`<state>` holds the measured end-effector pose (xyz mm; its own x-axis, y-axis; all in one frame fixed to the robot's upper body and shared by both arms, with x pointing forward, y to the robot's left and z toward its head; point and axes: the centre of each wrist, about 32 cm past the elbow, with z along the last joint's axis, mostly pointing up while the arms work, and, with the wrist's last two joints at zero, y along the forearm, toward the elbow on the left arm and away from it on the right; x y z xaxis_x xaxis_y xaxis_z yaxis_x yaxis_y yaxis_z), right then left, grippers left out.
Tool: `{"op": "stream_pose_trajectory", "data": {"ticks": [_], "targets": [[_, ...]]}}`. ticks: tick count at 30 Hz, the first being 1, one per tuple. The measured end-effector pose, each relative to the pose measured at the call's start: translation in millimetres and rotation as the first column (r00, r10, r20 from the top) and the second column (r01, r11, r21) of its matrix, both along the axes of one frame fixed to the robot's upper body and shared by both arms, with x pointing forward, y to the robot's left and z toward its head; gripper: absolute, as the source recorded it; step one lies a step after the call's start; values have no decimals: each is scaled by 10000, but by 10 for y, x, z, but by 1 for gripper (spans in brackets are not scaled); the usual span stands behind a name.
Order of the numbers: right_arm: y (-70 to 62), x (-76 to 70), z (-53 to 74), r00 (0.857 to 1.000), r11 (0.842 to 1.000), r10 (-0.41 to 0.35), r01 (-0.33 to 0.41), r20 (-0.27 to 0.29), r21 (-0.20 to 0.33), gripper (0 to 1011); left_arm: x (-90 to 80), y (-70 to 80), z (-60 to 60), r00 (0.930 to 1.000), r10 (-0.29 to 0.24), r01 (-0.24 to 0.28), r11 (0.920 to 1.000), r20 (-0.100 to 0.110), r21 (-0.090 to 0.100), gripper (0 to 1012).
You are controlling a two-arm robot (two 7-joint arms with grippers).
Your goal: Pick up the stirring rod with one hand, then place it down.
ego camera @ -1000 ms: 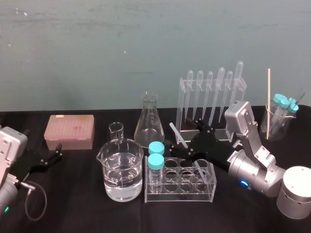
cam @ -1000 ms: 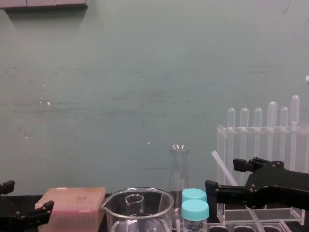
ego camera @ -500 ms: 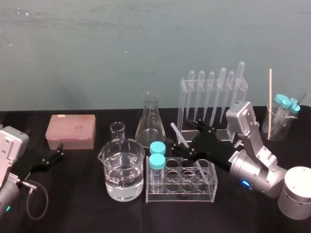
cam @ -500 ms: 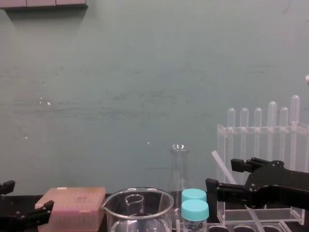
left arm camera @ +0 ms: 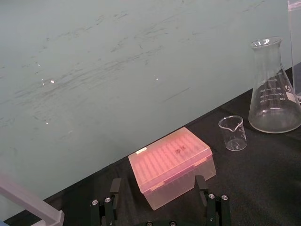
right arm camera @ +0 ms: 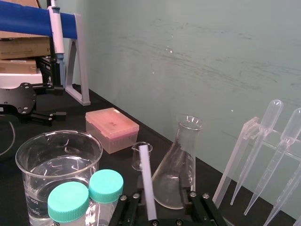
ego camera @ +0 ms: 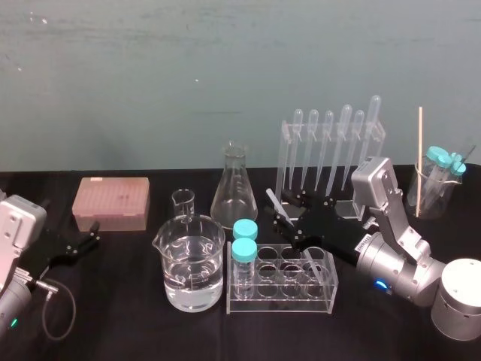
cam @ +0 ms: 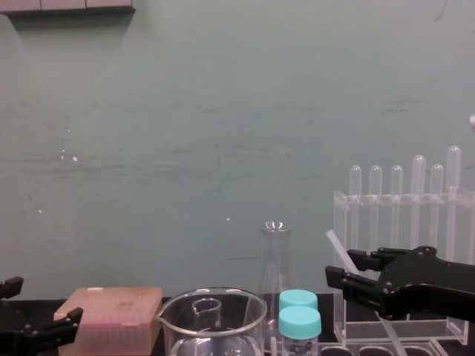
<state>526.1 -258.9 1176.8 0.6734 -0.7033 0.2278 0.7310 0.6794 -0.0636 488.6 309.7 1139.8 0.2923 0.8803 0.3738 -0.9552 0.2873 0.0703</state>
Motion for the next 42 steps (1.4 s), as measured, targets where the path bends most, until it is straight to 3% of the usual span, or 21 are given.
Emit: {"op": "stream_pose_trajectory", "data": {"ticks": [11,14,27,32,35,42], "targets": [[0,0,0,10000,10000,-1,1,-3,4,110,0,0,0,10000,0,0,10000,0,0,1000],[0,0,0,10000,10000,-1,1,-3,4,70,0,0,0,10000,0,0,10000,0,0,1000],[-1,0,0,10000,10000,-3,3,-2,4,70,0,0,0,10000,0,0,10000,0,-1,1000],[-25,13,16,9984,9982,-142,109,549,596,70,0,0,0,10000,1,-1,10000,1,-1,1000],[-41,30,49,9939,9927,-181,48,1088,1209,70,0,0,0,10000,0,0,10000,0,0,1000],[-67,103,155,9726,9641,-140,-485,2323,2610,70,0,0,0,10000,0,0,10000,1,0,1000]]}}
